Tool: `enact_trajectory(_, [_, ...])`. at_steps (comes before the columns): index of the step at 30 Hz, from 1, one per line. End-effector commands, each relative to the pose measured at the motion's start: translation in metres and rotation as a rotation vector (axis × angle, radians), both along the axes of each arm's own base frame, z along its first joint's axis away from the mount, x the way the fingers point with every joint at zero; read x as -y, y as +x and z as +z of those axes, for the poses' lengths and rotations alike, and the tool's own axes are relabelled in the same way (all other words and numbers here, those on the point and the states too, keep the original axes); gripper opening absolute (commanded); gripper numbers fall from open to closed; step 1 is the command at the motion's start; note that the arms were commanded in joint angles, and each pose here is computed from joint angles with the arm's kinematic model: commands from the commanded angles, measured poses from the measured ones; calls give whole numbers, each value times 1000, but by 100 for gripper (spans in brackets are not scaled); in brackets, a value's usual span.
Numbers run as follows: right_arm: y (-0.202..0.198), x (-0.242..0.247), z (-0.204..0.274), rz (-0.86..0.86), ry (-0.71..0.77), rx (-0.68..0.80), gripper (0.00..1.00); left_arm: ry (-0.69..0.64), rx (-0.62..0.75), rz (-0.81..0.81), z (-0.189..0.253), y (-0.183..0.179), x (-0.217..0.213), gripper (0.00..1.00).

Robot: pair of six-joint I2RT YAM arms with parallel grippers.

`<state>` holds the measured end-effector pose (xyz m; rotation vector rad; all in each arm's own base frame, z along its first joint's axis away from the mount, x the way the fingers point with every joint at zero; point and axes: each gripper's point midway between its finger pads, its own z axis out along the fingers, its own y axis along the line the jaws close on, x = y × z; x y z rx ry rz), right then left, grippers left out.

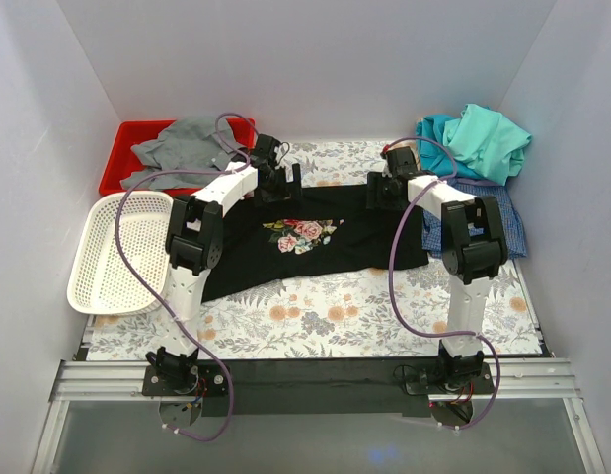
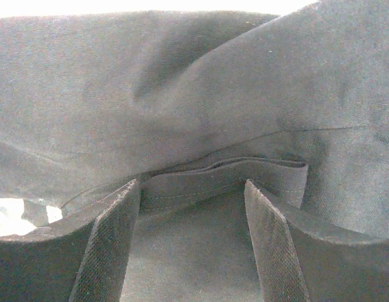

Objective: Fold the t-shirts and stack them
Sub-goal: Fold the tshirt

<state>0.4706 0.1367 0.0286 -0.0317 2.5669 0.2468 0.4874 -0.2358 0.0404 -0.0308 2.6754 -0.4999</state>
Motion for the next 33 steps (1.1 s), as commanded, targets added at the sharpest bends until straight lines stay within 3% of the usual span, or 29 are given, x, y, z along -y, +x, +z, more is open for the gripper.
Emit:
enact_trajectory(1, [-20,16,-20,11,-36,-50,73,32,-19,-18,-1,-8,-8,98])
enact_trajectory(3, [-18,-1,-9,80,37,-15,73,67,23,13,8,-11,-20,98])
enact_trajectory(8, [-10,-19,30,172,121,101,74,159,310,108,113,1,-55,98])
enact_trajectory(11, [-12,-18,38,164,116,102,76,186,322,138,134,-15,-69,98])
enact_trajectory(14, [-27,-19,27,187,117,40,76,225,208,193,114,-45,-83,98])
enact_trajectory(22, [-30,-48,35,276,216,91,76,206,137,249,70,-95,-97,98])
enact_trajectory(30, [-70,-14,-7,138,52,-99,77,194,-33,257,12,-129,-95,98])
enact_trajectory(33, [-84,-2,-1,107,18,-94,77,206,-93,260,-6,-148,-99,97])
